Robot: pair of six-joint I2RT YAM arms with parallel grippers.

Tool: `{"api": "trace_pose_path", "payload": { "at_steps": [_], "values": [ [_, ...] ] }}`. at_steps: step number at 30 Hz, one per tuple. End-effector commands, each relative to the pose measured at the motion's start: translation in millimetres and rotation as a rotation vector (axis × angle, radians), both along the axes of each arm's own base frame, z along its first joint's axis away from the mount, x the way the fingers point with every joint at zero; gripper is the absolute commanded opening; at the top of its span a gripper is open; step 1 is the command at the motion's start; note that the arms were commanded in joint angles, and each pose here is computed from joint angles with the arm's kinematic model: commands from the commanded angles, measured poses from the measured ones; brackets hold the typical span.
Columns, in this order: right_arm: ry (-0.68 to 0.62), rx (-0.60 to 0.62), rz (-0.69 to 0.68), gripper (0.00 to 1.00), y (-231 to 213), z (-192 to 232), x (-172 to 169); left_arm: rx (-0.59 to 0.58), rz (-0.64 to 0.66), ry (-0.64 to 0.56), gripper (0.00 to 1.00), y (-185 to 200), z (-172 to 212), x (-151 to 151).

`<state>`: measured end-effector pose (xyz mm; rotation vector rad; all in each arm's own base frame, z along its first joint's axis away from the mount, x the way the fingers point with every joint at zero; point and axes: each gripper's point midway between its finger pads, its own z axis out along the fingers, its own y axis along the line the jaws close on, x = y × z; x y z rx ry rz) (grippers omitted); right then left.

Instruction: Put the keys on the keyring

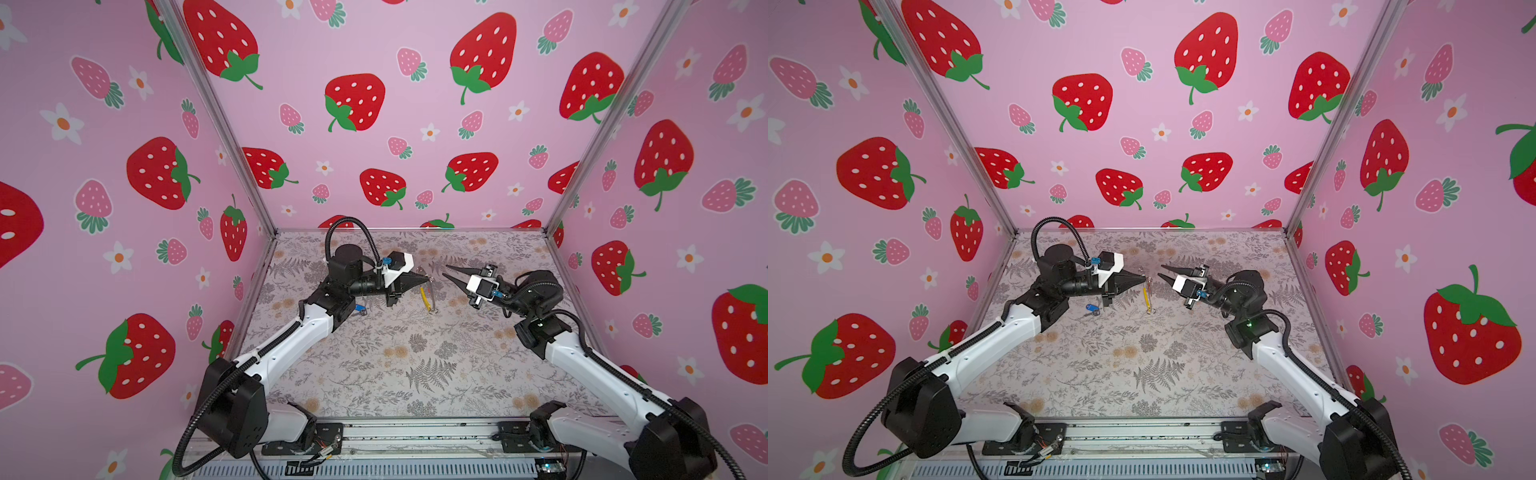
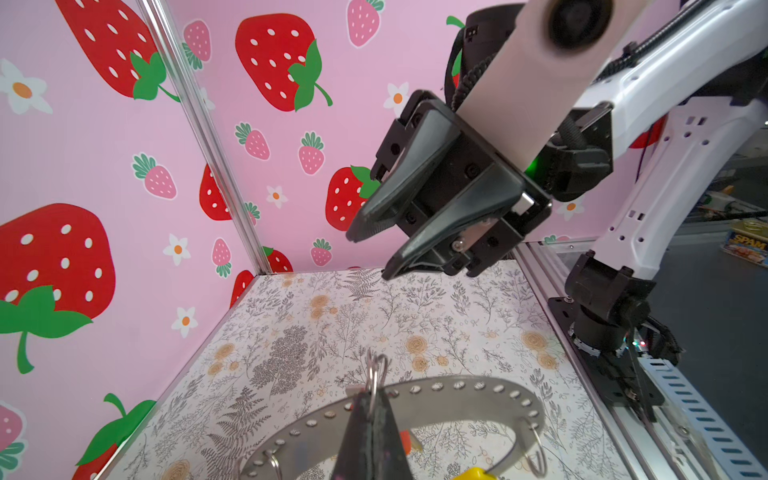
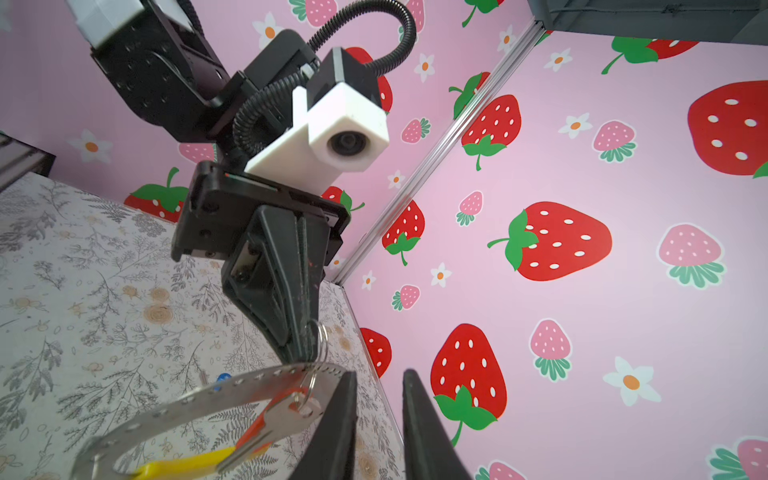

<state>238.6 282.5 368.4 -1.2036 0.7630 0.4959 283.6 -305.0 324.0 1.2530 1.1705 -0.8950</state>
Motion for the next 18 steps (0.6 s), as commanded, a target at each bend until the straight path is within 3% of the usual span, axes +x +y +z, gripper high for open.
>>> {"api": "trace_pose_path", "payload": {
  "at_steps": [1, 5, 12, 18],
  "values": [
    [0.09, -0.002, 0.111, 0.2, 6, 8, -11, -0.043, 0.014, -0.072, 0.0, 1, 12, 0],
    [0.155, 0.0, 0.123, 0.16, 10, 9, -5, -0.039, -0.014, -0.081, 0.0, -2, 10, -1],
    [0.301, -0.052, 0.131, 0.18, 14, -4, 2, -0.016, -0.008, -0.099, 0.0, -2, 7, 0],
    [0.339, -0.09, 0.098, 0.18, 15, -22, 8, -0.004, 0.012, -0.112, 0.0, -1, 7, 3]
  ]
}}
